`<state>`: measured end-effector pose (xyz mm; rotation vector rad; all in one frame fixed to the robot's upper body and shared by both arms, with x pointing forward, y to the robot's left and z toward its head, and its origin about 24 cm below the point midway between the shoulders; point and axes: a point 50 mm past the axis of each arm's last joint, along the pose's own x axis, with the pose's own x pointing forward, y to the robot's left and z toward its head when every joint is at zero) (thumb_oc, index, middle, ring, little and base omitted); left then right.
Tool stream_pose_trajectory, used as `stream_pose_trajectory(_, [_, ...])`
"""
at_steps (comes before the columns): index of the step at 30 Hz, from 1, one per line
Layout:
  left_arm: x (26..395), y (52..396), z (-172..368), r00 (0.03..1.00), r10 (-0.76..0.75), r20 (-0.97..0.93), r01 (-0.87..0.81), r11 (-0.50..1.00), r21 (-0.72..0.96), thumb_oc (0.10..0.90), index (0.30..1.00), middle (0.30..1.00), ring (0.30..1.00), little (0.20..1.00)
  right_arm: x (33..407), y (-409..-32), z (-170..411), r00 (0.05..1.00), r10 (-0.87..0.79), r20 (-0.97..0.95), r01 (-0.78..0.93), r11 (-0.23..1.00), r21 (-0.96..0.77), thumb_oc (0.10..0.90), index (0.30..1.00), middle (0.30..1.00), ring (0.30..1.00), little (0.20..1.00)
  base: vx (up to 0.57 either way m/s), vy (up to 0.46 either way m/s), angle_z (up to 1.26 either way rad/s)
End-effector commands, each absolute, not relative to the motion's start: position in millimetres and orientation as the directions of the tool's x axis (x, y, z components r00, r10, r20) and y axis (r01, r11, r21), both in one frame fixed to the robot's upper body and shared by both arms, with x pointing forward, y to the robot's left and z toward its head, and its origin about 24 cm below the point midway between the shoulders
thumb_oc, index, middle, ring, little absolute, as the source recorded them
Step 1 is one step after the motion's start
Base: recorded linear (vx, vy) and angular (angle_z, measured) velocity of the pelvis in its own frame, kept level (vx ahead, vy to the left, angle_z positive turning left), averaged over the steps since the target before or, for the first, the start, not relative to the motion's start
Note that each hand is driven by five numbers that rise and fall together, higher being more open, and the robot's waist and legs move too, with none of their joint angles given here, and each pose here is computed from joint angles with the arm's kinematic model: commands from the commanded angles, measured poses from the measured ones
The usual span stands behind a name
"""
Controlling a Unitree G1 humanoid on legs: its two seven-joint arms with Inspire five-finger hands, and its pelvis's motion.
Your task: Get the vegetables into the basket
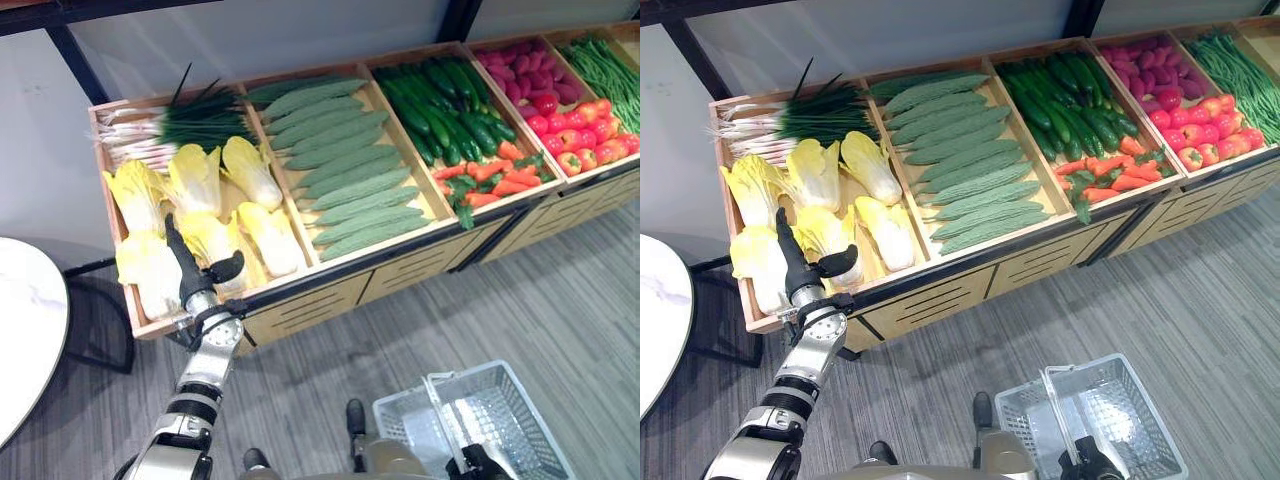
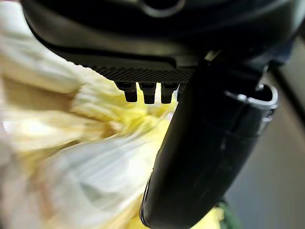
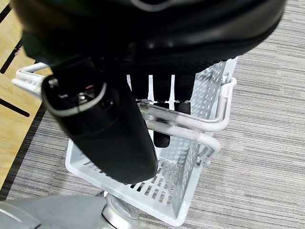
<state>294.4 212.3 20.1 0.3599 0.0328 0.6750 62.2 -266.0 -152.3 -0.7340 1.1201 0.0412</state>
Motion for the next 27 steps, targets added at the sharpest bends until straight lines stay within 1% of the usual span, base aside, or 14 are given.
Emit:
stream_pose_trajectory(1, [328,204,61,0.768,0.596,0.235,-0.641,0.715,0.278,0.900,1.000,1.000,1.000,1.000,74,-261,-151,0.512,-0.305,-0.803,-0.405,0.739,-0.538,0.400,0.300,0.300,0.300,0.300,0.03,-0.046,-0.13])
stream_pose_trajectory(5, [324,206,36,0.785,0.602,0.142,-0.607,0.704,0.369,0.900,1.000,1.000,1.000,1.000,74,-261,-151,0.512,-0.311,-0.800,-0.400,0.738,-0.543,0.400,0.300,0.300,0.300,0.300,0.02,-0.019,-0.12])
stream_pose_trajectory(7, [320,208,21,0.798,0.596,0.087,-0.566,0.693,0.447,0.900,1.000,1.000,1.000,1.000,75,-261,-151,0.516,-0.311,-0.798,-0.398,0.738,-0.545,0.400,0.300,0.300,0.300,0.300,0.00,-0.003,-0.02])
stream_pose_trajectory(8, [320,208,21,0.798,0.596,0.087,-0.566,0.693,0.447,0.900,1.000,1.000,1.000,1.000,75,-261,-151,0.516,-0.311,-0.798,-0.397,0.739,-0.545,0.400,0.300,0.300,0.300,0.300,0.00,-0.012,-0.03])
stream_pose_trajectory(9, [316,212,8,0.802,0.596,0.034,-0.528,0.680,0.509,0.900,1.000,1.000,1.000,1.000,76,-261,-151,0.518,-0.311,-0.797,-0.397,0.737,-0.546,0.400,0.300,0.300,0.300,0.300,0.00,-0.006,-0.04])
stream_pose_trajectory(11, [314,213,2,0.798,0.602,0.004,-0.514,0.679,0.525,0.900,1.000,1.000,1.000,1.000,78,-262,-150,0.522,-0.310,-0.794,-0.398,0.736,-0.548,0.400,0.300,0.300,0.300,0.300,0.00,0.000,0.00])
stream_pose_trajectory(13, [304,217,-25,0.774,0.618,-0.136,-0.427,0.669,0.609,0.900,1.000,1.000,1.000,1.000,82,-261,-150,0.527,-0.306,-0.793,-0.405,0.730,-0.550,0.400,0.300,0.300,0.300,0.300,0.00,0.000,0.00])
stream_pose_trajectory(14, [300,220,-32,0.755,0.632,-0.176,-0.407,0.661,0.630,0.604,0.585,0.585,0.585,0.585,84,-261,-150,0.528,-0.302,-0.794,-0.414,0.725,-0.551,0.400,0.300,0.300,0.300,0.300,0.00,0.000,0.00])
stream_pose_trajectory(15, [301,220,-31,0.755,0.632,-0.175,-0.407,0.661,0.630,0.400,0.300,0.300,0.300,0.300,84,-261,-150,0.529,-0.302,-0.793,-0.413,0.725,-0.551,0.400,0.300,0.300,0.300,0.300,0.00,0.000,0.00])
stream_pose_trajectory(18, [294,226,-42,0.721,0.649,-0.244,-0.376,0.662,0.649,0.400,0.300,0.300,0.300,0.300,89,-260,-149,0.541,-0.285,-0.791,-0.429,0.716,-0.552,0.400,0.300,0.300,0.300,0.300,0.00,0.007,-0.01])
stream_pose_trajectory(22, [301,226,-33,0.729,0.648,-0.221,-0.408,0.670,0.620,0.400,0.300,0.300,0.300,0.300,91,-262,-148,0.541,-0.288,-0.790,-0.434,0.709,-0.556,0.400,0.300,0.300,0.300,0.300,0.00,0.026,-0.07])
stream_pose_trajectory(25, [317,220,-10,0.765,0.632,-0.120,-0.477,0.682,0.554,0.400,0.300,0.300,0.300,0.300,86,-264,-149,0.525,-0.303,-0.795,-0.427,0.714,-0.554,0.400,0.300,0.300,0.300,0.300,-0.01,0.040,-0.01])
stream_pose_trajectory(26, [334,214,29,0.795,0.604,0.057,-0.559,0.691,0.458,0.400,0.300,0.300,0.300,0.300,82,-264,-150,0.507,-0.313,-0.803,-0.417,0.727,-0.546,0.400,0.300,0.300,0.300,0.300,-0.01,0.036,0.06])
stream_pose_trajectory(27, [333,214,29,0.795,0.605,0.057,-0.559,0.691,0.459,0.400,0.300,0.300,0.300,0.300,82,-264,-150,0.507,-0.313,-0.804,-0.417,0.726,-0.546,0.400,0.300,0.300,0.300,0.300,-0.03,0.030,0.19])
